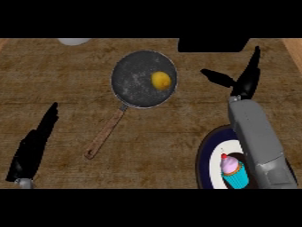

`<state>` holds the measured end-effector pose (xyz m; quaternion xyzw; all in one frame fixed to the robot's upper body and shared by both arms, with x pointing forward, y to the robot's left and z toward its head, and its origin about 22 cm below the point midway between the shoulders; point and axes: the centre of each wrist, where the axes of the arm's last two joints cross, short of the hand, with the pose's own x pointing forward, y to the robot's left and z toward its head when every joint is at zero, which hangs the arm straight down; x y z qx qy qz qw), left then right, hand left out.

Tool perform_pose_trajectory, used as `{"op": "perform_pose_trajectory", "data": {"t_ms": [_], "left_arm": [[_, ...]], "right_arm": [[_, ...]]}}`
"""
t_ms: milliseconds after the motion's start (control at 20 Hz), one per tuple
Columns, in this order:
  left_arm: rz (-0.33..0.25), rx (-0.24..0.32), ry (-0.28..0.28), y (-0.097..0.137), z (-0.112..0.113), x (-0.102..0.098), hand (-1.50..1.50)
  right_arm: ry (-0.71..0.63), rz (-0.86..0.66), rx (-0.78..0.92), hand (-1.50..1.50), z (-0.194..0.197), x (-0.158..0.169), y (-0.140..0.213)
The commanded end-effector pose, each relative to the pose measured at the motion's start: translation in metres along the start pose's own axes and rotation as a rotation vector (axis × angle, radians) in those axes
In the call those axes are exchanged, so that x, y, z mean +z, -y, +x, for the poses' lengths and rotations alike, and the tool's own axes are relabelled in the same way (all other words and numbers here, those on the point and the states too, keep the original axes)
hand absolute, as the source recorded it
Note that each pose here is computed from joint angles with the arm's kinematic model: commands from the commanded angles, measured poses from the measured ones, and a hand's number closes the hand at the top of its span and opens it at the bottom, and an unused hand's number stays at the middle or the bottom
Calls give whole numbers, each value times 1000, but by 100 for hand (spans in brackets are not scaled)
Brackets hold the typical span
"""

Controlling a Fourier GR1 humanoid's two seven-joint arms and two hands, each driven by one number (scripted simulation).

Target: Pick the lemon from the plate and place it in the pan

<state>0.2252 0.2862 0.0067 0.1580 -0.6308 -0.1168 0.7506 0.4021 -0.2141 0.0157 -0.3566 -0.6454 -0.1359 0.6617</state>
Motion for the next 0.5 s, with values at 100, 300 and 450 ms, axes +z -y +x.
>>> {"op": "perform_pose_trajectory", "data": {"t_ms": [100,300,450], "left_arm": [[5,-11,-13,-14,-16,19,0],[0,-3,0,-7,3,5,0],[13,0,1,4,20,9,0]], "right_arm": [[32,34,18,-150,-15,-11,71],[20,50,10,-150,-19,9,112],[27,52,16,-150,-12,9,138]]}}
